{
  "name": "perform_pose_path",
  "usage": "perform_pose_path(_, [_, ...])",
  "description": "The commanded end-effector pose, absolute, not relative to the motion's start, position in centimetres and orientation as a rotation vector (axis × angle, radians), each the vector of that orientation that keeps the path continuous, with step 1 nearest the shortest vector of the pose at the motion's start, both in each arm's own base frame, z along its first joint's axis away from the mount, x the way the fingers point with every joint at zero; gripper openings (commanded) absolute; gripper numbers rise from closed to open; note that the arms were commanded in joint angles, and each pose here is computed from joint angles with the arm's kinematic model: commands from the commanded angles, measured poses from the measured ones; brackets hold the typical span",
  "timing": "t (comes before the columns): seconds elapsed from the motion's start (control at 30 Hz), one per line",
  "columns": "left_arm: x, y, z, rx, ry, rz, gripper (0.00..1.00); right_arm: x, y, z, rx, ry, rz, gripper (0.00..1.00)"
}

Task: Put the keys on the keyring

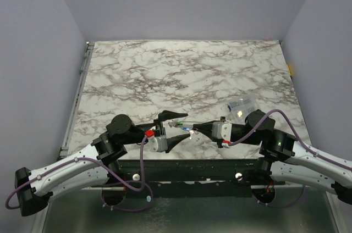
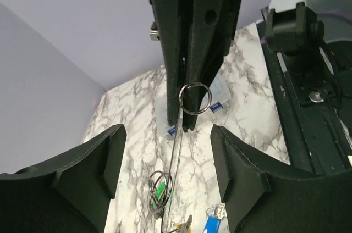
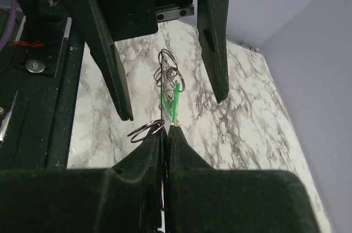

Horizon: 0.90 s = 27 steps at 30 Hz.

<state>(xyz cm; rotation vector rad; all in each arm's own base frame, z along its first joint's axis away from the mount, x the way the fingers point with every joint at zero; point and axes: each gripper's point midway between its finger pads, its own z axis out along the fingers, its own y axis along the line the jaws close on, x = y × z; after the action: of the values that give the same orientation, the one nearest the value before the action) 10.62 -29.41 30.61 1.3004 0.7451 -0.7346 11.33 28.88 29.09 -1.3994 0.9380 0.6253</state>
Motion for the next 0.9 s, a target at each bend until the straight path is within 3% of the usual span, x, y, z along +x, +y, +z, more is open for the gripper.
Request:
perform_pose_path(0.0, [9.4, -30.3, 30.0, 1.411, 0.679, -0.746, 0.69, 10.8, 28.8, 30.7, -1.379, 0.922, 0.658, 0.01])
perform_pose_path(0.47, [9.3, -32.2, 29.3, 1.445, 0.661, -0.686, 0.41, 11.2, 29.5, 30.8, -1.360, 0.973, 0.679, 0.01])
perform_pose_path(0.67, [9.3, -32.4, 29.4, 1.427, 0.671, -0.690, 0.38, 11.5, 29.6, 30.8, -1.349, 0.993, 0.680, 0.01])
perform_pose_path(0.87, [9.2, -32.6, 29.6, 1.407, 0.683, -0.714, 0.41, 12.4, 29.6, 30.4, -1.326, 1.049, 0.651, 0.01])
